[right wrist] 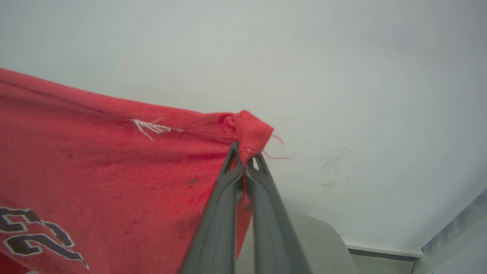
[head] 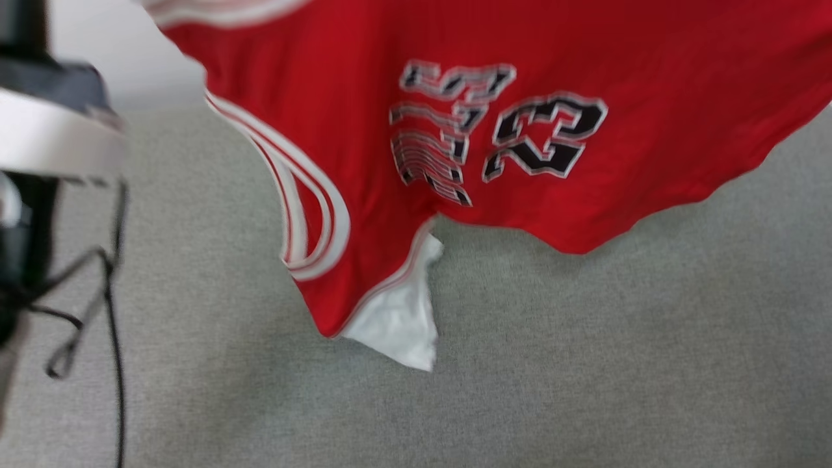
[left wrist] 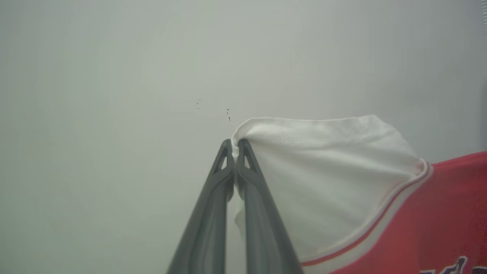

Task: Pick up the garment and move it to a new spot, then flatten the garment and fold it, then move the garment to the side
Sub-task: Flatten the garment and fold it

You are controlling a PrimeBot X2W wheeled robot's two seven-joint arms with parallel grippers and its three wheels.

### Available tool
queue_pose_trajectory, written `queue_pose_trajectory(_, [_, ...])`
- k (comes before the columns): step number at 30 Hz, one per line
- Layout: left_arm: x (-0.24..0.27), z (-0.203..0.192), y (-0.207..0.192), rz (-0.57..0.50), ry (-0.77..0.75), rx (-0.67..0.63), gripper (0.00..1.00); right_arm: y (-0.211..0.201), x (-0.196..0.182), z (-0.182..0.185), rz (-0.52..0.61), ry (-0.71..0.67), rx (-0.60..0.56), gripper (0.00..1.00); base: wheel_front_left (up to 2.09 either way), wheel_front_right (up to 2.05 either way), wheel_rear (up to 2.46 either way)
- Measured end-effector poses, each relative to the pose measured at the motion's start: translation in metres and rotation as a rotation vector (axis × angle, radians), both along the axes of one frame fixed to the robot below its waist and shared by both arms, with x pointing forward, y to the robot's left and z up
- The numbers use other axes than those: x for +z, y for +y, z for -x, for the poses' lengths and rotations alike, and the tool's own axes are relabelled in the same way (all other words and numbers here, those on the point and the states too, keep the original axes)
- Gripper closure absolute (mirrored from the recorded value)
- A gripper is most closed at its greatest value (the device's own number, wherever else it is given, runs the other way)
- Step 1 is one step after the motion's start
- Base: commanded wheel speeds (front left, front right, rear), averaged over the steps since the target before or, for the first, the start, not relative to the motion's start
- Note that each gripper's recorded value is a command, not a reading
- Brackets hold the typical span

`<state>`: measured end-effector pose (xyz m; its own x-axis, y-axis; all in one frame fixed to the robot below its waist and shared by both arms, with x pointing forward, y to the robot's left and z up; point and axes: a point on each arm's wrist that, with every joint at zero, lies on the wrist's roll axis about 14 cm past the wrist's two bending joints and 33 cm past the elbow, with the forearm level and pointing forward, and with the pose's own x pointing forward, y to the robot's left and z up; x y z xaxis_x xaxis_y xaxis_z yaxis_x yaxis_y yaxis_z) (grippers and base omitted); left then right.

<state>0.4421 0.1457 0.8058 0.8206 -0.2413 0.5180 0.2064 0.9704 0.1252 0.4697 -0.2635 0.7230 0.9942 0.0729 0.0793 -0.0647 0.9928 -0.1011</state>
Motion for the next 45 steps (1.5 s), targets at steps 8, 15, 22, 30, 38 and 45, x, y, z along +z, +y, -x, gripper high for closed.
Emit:
queue_pose_trajectory(8, [0.035,-0.052,0.015,-0.051,-0.130,0.047,1.00,-0.001,0.018,-0.040,0.021,-0.117,-0.029,1.00,0.00,0.00,0.00])
queue_pose_trajectory(15, [0.040,-0.119,0.015,-0.169,-0.168,0.080,1.00,-0.003,0.022,-0.097,0.058,-0.190,-0.054,1.00,0.00,0.00,0.00])
queue_pose_trajectory(22, [0.034,-0.192,0.009,-0.252,-0.207,0.118,1.00,-0.013,0.002,-0.166,0.117,-0.213,-0.106,1.00,0.00,0.00,0.00])
queue_pose_trajectory(30, [0.019,-0.250,0.001,-0.263,-0.290,0.153,1.00,-0.018,-0.016,-0.225,0.128,-0.281,-0.148,1.00,0.00,0.00,0.00])
queue_pose_trajectory(38, [-0.062,-0.300,-0.001,-0.251,-0.181,0.111,1.00,-0.001,-0.089,-0.263,0.132,-0.227,-0.115,1.00,0.00,0.00,0.00])
queue_pose_trajectory(45, [-0.169,-0.311,-0.017,-0.247,0.038,0.028,1.00,0.002,-0.172,-0.265,0.092,-0.101,-0.099,1.00,0.00,0.00,0.00])
